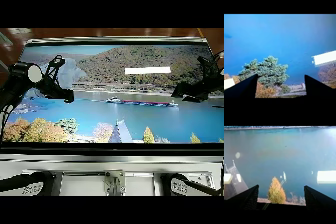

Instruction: Fold the shirts.

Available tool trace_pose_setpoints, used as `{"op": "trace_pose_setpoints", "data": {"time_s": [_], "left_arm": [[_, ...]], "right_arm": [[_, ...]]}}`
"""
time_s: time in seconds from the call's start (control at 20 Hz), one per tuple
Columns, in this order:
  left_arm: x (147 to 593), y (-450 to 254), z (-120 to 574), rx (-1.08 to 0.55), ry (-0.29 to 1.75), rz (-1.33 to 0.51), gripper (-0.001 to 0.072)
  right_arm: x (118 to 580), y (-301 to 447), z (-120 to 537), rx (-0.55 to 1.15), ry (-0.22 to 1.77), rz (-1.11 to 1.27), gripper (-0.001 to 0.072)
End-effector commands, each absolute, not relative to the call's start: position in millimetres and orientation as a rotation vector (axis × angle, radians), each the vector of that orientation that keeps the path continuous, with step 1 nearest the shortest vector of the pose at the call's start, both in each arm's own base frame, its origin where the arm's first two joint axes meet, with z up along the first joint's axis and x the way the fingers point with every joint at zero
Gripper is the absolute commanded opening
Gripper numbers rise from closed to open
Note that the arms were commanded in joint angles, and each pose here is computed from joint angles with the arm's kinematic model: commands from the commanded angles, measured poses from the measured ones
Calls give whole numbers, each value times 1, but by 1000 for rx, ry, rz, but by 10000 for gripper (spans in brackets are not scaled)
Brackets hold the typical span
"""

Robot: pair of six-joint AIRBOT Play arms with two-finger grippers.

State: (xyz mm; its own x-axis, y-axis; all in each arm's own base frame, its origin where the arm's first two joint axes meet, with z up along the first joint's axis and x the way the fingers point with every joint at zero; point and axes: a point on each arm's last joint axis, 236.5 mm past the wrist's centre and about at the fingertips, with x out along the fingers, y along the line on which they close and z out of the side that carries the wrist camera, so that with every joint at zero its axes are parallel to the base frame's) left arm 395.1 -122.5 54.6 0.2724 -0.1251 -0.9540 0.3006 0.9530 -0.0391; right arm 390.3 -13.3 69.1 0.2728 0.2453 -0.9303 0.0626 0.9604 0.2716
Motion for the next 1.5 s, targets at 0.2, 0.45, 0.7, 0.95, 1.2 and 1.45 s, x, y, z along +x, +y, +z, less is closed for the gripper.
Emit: {"op": "trace_pose_setpoints", "data": {"time_s": [0.2,0.45,0.7,0.95,1.2,1.45], "left_arm": [[395,-122,54,161,1265,-288,683],[395,-122,54,160,1265,-288,684],[395,-122,54,160,1265,-288,684],[399,-135,57,116,1241,-321,684],[415,-149,59,67,1176,-349,685],[499,-61,71,154,971,-29,684]], "right_arm": [[391,-13,69,276,1293,125,679],[391,-13,69,276,1293,125,679],[391,-12,70,280,1290,128,679],[405,20,86,402,1218,235,679],[423,19,93,415,1134,224,679],[437,14,98,397,1070,215,678]]}}
